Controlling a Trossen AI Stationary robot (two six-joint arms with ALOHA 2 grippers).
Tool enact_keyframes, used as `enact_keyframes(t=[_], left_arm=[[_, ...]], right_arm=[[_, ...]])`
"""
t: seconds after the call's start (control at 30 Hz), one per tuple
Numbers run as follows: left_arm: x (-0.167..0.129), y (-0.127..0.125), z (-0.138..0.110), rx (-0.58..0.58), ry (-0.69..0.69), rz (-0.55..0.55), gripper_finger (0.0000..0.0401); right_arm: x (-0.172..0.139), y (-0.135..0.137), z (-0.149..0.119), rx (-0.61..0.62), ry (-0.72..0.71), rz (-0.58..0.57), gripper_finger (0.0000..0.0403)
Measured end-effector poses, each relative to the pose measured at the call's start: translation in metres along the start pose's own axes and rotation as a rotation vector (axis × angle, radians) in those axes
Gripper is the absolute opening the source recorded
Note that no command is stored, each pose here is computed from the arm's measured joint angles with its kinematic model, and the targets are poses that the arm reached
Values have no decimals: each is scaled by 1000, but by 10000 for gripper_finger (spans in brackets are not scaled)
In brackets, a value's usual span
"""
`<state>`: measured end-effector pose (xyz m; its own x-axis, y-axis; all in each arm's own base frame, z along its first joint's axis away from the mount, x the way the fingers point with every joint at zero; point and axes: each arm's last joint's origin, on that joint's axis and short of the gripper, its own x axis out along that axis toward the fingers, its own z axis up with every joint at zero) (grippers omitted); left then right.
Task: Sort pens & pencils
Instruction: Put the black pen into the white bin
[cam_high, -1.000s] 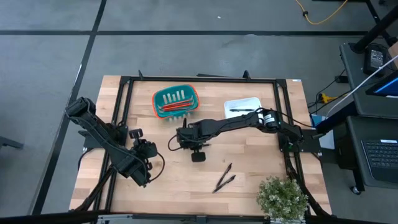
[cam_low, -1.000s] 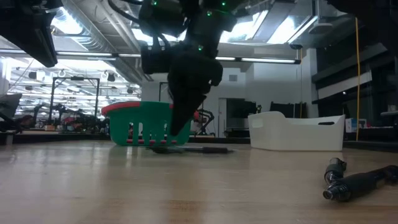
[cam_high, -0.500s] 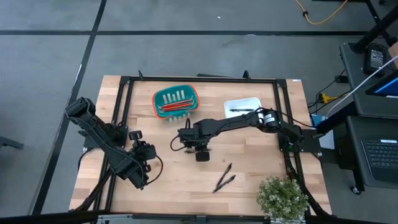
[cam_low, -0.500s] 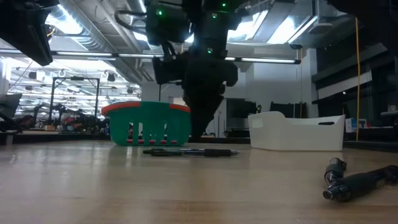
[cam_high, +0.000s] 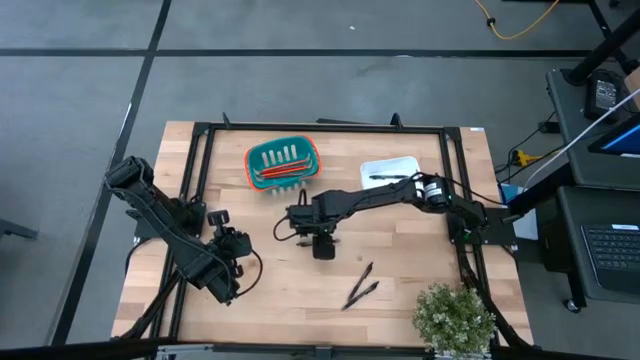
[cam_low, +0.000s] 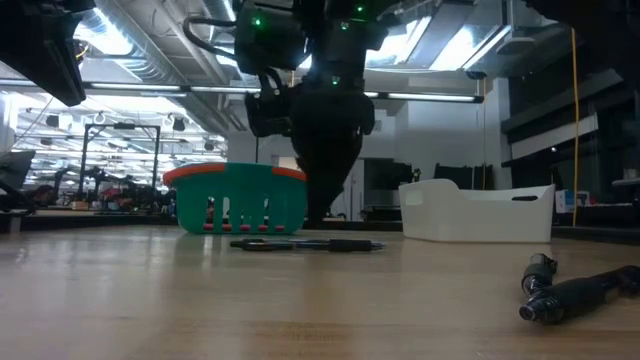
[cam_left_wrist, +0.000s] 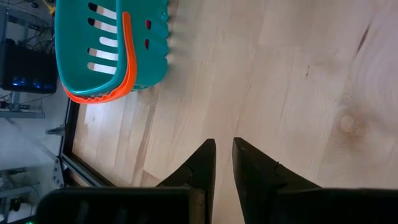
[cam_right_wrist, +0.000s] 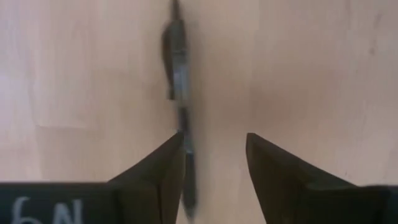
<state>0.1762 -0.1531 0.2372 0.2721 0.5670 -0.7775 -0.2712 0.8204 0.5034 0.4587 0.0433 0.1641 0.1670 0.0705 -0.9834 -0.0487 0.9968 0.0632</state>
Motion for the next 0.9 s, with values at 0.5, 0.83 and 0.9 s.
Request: enact_keyframes(t=[0.5,0.83,0.9], left_arm=[[0,0,0,-1,-1,-1,50],[0,0,0,-2,-2,-3,50],[0,0,0,-2,-2,-3,50]], right_arm=[[35,8,1,-20,45,43,171],[41,8,0,-11,54,37,123],[41,7,1,-5,53,35,96]])
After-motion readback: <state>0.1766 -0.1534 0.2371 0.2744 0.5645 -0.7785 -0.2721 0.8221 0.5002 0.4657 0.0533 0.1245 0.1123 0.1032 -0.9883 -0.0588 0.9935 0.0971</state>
